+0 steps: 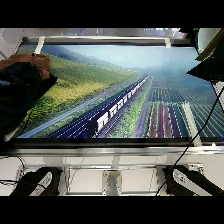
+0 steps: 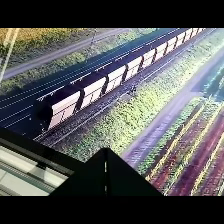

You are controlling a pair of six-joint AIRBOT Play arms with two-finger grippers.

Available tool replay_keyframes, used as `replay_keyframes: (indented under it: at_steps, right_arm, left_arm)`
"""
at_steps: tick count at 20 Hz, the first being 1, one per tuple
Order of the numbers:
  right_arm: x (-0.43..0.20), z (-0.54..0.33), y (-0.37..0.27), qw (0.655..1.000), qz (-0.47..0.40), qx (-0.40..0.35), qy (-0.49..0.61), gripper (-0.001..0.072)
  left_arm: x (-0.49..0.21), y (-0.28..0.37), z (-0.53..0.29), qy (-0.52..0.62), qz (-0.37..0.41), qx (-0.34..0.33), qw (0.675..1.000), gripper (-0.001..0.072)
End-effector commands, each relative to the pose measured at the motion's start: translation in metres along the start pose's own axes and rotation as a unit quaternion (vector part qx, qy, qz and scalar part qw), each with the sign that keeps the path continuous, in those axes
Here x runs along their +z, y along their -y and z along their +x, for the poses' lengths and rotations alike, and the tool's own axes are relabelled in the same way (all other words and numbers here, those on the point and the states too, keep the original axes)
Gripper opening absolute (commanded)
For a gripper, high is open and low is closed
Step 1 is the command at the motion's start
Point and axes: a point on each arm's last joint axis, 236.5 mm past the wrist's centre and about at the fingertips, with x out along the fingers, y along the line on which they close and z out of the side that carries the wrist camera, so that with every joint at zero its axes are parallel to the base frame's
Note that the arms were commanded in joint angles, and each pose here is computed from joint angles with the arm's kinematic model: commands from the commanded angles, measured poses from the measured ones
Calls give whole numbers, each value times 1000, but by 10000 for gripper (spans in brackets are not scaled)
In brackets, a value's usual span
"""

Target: Fold the clothes and pants, and hang the long-sleeved shirts on hangers.

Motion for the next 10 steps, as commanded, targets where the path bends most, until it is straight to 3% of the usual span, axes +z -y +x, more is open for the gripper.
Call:
replay_keyframes:
  at_steps: [1,10]
  right_arm:
    - [0,0,0,1000,0,1,-1,23]
    - [0,0,0,1000,0,0,0,23]
  left_arm:
    - [-1,0,1,-2,0,0,1000,21]
    - [12,-3,5,20,16,7,1000,21]
